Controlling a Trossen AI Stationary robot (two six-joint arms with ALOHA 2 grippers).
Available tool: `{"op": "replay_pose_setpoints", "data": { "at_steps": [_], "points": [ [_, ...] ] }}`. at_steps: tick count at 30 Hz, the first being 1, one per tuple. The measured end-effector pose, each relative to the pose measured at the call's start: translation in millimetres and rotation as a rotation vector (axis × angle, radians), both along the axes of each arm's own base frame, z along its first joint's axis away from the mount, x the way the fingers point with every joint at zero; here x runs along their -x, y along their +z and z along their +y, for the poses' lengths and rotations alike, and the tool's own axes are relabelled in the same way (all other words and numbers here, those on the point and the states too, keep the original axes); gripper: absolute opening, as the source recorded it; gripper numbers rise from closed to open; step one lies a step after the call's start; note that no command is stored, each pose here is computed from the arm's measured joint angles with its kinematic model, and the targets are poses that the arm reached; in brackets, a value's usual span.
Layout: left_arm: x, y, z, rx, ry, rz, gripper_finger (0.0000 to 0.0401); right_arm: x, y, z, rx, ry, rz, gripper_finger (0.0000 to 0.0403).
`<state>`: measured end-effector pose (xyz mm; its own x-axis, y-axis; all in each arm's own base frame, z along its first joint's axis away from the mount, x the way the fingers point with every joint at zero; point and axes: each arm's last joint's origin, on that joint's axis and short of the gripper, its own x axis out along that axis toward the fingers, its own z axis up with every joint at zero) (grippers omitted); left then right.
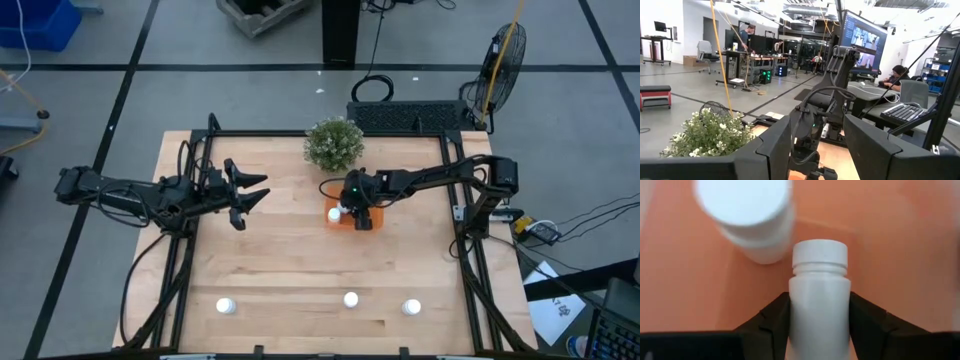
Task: Pick and place pill bottles into a basket
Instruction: Put the white pill bottle into the orange bin
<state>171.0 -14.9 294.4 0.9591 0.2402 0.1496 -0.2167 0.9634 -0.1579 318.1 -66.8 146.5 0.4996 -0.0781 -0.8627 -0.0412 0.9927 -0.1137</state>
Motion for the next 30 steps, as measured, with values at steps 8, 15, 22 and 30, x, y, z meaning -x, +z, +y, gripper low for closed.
{"op": "replay_pose_setpoints", "data": {
  "at_steps": [8,15,22,30],
  "points": [
    [0,0,0,0.000,0.000,0.000,0.0186,7,35,-1,0.093,-0.044,-0.103,0.0151],
    [0,0,0,0.000,0.000,0.000,0.0186,14,74,18,0.103,-0.004,-0.266,0.0151],
    [0,0,0,0.000,0.000,0.000,0.0186,6,100,48,0.079,0.100,-0.481,0.0151],
    [0,0,0,0.000,0.000,-0.001,0.0186,-4,120,67,0.016,0.090,-0.718,0.0151]
  ]
}}
